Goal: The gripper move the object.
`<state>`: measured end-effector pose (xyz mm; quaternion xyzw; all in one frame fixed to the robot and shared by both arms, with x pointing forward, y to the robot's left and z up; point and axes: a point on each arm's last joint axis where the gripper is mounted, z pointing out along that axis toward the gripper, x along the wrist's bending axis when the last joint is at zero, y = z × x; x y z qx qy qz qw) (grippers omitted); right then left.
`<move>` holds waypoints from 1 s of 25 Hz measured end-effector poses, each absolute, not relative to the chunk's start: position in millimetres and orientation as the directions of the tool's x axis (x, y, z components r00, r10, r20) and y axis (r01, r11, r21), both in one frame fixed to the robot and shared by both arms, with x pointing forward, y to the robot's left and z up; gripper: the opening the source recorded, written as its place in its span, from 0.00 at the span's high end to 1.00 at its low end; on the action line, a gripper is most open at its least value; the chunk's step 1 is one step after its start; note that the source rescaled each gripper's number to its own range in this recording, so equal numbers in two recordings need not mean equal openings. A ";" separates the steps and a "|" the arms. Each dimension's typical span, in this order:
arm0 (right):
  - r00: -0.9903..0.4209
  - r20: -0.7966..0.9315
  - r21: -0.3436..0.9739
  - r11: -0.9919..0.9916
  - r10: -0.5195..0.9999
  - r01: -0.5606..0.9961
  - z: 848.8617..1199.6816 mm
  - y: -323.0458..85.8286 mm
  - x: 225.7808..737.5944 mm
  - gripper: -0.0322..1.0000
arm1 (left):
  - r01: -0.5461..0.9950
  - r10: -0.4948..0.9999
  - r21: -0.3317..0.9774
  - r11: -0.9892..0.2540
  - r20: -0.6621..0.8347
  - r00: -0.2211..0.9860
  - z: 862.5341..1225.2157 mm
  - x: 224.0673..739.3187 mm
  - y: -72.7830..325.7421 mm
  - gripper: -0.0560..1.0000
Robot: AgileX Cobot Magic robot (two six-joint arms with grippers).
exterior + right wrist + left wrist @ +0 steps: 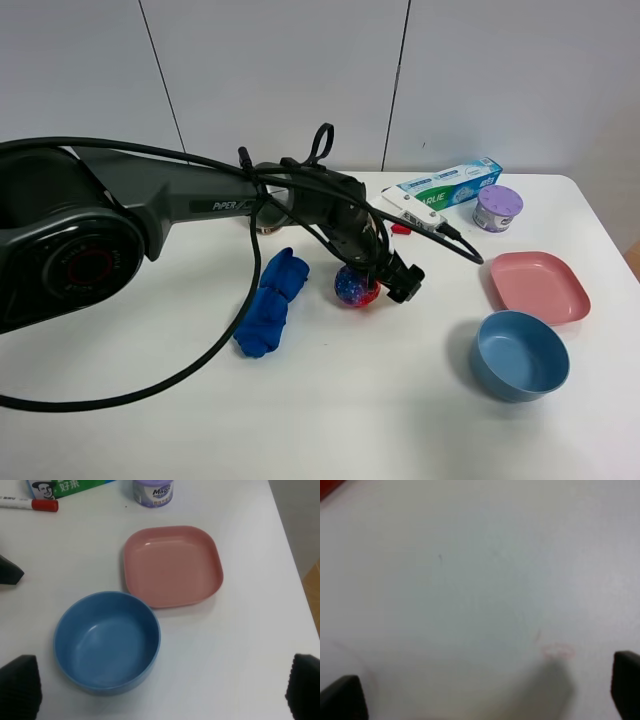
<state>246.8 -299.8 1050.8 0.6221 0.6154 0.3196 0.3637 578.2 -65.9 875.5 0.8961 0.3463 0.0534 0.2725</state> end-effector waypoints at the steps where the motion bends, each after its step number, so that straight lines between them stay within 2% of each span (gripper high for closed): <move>1: 0.038 -0.050 0.846 0.022 0.998 0.533 1050.8 -299.8 246.8 0.00 | 0.591 0.647 0.522 -0.615 -0.094 0.756 879.6 577.4 -65.4 0.01; 4: 0.038 -0.050 0.846 0.022 0.998 0.533 1050.8 -299.8 246.8 0.00 | 0.568 0.634 0.547 -0.615 -0.084 0.768 911.0 575.4 -63.4 0.01; 12: 0.038 -0.050 0.846 0.022 0.998 0.533 1050.8 -299.8 246.8 0.00 | 0.358 0.593 0.744 -0.564 0.063 0.802 1077.8 550.6 -29.9 0.01; 15: 0.038 -0.050 0.846 0.022 0.998 0.533 1050.8 -299.8 246.8 0.00 | 0.332 0.601 0.752 -0.569 0.105 0.792 1120.7 533.5 -7.7 0.01; 17: 0.038 -0.050 0.846 0.022 0.998 0.533 1050.8 -299.8 246.8 0.00 | 0.367 0.614 0.712 -0.599 0.115 0.781 1135.5 522.3 7.9 0.01; 20: 0.038 -0.050 0.846 0.022 0.998 0.533 1050.8 -299.8 246.8 0.00 | 0.483 0.641 0.543 -0.686 0.138 0.755 1139.7 507.8 36.0 0.01; 22: 0.038 -0.050 0.846 0.022 0.998 0.533 1050.8 -299.8 246.8 0.00 | 0.531 0.664 0.474 -0.702 0.168 0.728 1146.6 503.3 55.1 0.00; 25: 0.038 -0.050 0.846 0.022 0.998 0.533 1050.8 -299.8 246.8 0.00 | 0.565 0.719 0.496 -0.659 0.196 0.666 1166.6 502.8 90.2 0.00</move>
